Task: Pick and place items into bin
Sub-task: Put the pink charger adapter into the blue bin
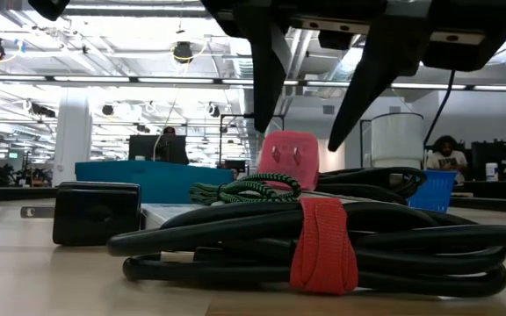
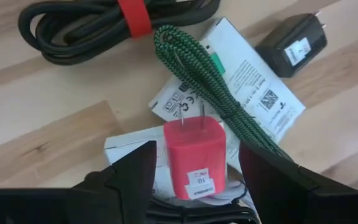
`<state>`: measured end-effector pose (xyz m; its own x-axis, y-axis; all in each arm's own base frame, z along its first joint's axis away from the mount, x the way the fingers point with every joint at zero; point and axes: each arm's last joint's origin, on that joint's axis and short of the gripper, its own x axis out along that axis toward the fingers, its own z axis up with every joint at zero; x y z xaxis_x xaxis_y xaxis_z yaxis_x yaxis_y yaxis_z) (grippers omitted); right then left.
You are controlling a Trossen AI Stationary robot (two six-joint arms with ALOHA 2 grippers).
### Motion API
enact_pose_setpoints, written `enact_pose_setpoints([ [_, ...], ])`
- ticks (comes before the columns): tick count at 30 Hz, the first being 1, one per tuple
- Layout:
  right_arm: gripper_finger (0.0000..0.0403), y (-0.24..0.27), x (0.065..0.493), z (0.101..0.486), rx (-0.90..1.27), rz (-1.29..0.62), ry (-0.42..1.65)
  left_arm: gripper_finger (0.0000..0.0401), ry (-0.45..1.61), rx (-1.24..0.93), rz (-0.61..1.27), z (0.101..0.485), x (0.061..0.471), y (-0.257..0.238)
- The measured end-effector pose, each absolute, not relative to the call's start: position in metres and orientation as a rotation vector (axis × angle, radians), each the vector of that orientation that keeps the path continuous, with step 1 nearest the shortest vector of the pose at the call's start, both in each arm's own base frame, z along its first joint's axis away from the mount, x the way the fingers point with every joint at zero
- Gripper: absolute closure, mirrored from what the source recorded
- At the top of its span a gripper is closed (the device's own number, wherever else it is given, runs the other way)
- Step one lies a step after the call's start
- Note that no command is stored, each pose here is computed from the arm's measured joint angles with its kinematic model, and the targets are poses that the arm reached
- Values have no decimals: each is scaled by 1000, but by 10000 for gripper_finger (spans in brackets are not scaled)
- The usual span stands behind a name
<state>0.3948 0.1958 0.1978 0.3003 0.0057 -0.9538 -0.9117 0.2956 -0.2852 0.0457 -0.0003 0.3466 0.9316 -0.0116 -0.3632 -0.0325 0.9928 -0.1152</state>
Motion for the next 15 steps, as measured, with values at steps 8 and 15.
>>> enact_pose_setpoints([
  [8,179,191,397,198,-1076,795,1085,401,372,-120,11,347,46,0],
  [15,179,188,398,198,-1070,803,1086,401,372,-120,11,347,46,0],
])
